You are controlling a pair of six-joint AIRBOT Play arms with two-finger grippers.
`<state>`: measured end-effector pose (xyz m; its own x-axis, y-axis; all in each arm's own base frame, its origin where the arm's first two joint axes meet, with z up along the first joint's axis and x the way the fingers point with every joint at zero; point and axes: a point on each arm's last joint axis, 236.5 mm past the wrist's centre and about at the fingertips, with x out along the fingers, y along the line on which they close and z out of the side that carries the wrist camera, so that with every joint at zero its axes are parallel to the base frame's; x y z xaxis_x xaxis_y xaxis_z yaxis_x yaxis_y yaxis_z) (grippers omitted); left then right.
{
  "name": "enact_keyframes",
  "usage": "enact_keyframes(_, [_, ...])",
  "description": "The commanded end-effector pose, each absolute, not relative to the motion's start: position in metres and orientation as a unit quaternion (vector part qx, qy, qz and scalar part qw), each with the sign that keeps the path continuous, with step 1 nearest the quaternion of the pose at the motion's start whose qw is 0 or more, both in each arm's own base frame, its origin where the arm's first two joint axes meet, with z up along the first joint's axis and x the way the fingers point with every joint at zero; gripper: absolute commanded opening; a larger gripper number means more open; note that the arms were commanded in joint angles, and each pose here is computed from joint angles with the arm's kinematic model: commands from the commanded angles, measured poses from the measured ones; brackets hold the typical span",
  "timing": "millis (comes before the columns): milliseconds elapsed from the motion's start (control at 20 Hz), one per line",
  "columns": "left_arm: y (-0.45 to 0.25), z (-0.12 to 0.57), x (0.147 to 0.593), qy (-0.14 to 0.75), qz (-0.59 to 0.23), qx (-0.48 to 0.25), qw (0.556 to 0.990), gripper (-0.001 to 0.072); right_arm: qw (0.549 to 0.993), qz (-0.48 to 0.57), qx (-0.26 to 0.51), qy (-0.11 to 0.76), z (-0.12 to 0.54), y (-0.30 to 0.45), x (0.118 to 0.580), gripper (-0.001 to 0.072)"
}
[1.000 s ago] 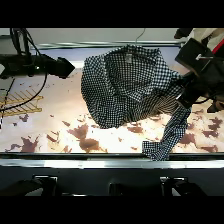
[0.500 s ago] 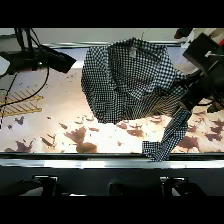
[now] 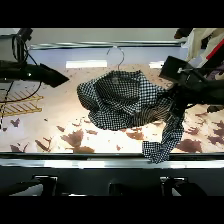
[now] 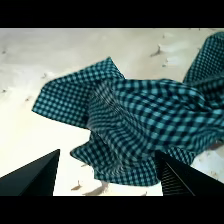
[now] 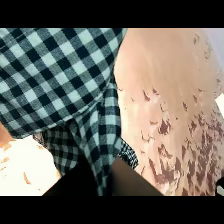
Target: Fold the clothes and pants, and hang the long-sleeved shirts on hangers.
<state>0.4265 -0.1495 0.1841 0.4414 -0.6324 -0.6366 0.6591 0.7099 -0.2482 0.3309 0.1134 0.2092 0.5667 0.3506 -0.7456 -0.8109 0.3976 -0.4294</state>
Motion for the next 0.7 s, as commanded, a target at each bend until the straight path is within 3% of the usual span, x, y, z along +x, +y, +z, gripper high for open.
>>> enact_keyframes(0, [-0.148,0.157,0.379,0.369,-0.449,0.098,0.808,0.0679,0.768,0.411,-0.404,0.279,0.196,0.129,0.334,0.002])
enact_keyframes(250, [-0.155,0.126,0.338,0.341,-0.508,0.181,0.77,0.0678,0.748,0.438,-0.4,0.297,0.183,0.133,0.326,0.0021])
enact_keyframes(450, [-0.169,0.129,0.355,0.279,-0.515,0.246,0.772,0.0678,0.747,0.447,-0.393,0.296,0.184,0.137,0.322,0.0021])
enact_keyframes(550, [-0.174,0.133,0.372,0.265,-0.491,0.242,0.793,0.0678,0.744,0.452,-0.393,0.296,0.183,0.138,0.32,0.0021])
enact_keyframes(650, [-0.181,0.125,0.374,0.271,-0.501,0.232,0.788,0.0678,0.743,0.453,-0.393,0.297,0.183,0.138,0.319,0.0022])
